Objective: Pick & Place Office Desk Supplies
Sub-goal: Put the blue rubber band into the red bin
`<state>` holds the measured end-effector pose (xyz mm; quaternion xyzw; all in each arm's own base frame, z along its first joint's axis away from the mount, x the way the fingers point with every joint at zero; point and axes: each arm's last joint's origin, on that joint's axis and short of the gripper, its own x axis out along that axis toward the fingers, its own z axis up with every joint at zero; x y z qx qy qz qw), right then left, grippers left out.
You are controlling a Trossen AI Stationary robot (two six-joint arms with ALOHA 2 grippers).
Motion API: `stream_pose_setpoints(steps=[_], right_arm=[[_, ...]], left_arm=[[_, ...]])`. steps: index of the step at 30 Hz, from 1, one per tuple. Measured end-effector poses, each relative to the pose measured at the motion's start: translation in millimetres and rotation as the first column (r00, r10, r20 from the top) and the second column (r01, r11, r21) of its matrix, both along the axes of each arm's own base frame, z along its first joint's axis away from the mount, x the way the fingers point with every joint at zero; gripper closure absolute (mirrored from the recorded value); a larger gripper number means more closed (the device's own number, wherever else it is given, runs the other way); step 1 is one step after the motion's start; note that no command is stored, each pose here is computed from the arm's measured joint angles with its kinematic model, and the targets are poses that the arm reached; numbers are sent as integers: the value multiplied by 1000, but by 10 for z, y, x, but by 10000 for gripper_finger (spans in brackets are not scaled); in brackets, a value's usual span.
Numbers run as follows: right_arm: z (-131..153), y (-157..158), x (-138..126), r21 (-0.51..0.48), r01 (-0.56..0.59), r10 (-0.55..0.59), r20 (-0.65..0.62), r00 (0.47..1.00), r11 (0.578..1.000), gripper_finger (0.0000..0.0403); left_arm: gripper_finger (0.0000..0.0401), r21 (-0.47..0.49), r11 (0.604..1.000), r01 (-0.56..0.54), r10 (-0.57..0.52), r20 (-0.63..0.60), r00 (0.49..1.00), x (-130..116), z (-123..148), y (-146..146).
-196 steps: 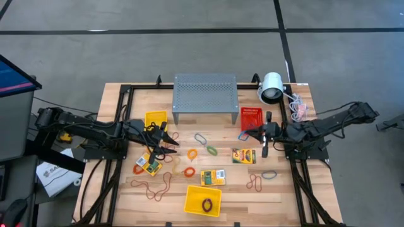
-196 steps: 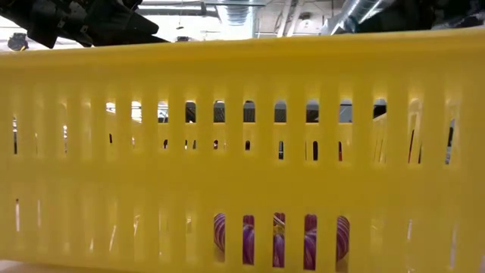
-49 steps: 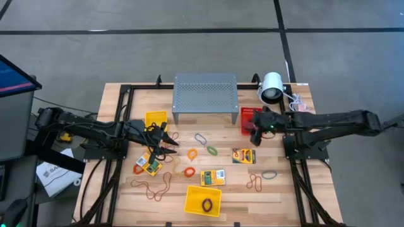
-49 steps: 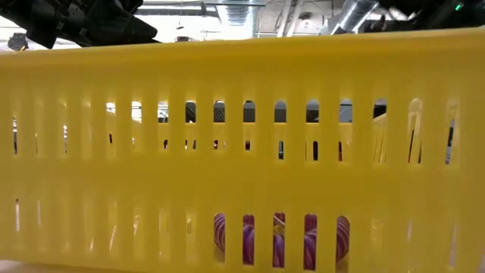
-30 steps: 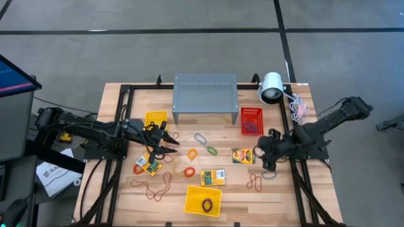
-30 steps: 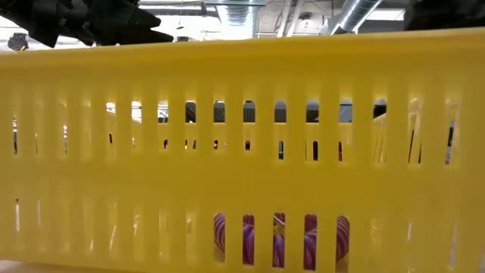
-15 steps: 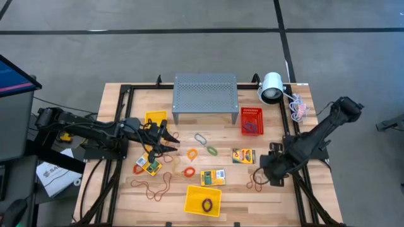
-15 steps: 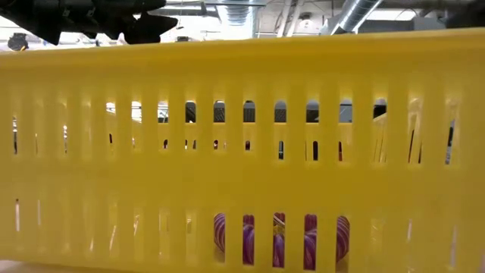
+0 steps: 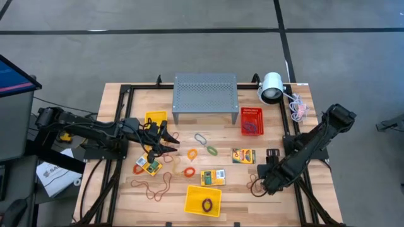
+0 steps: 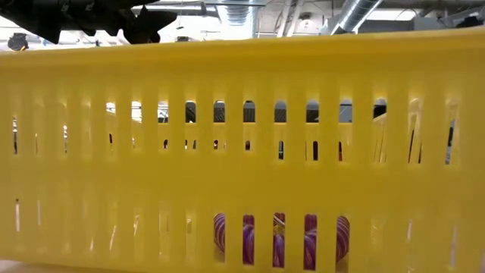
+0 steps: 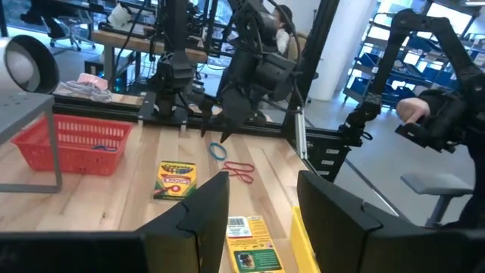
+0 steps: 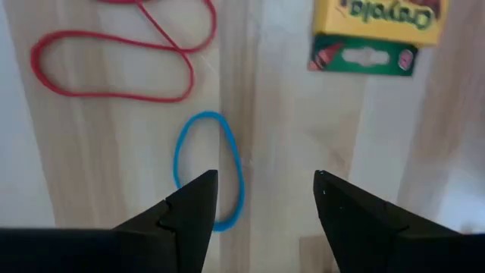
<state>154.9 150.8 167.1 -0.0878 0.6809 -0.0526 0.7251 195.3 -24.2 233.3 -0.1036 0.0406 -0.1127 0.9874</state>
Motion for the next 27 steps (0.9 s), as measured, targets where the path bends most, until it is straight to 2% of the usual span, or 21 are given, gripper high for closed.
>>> stream_pose_setpoints(steps=[15, 20, 27], right_arm=[[-210, -132, 4, 5, 16, -16, -21, 1000, 1000, 188], [-283, -128, 18, 62, 4, -4, 2, 1000, 998, 188], [-299, -132, 9, 70, 2, -2, -6, 1000, 998, 188]], left_arm=[[246, -10, 999, 42, -42, -3, 999, -12, -1, -83], [246, -10, 999, 42, -42, -3, 999, -12, -1, -83], [246, -10, 999, 42, -42, -3, 999, -12, -1, -83]])
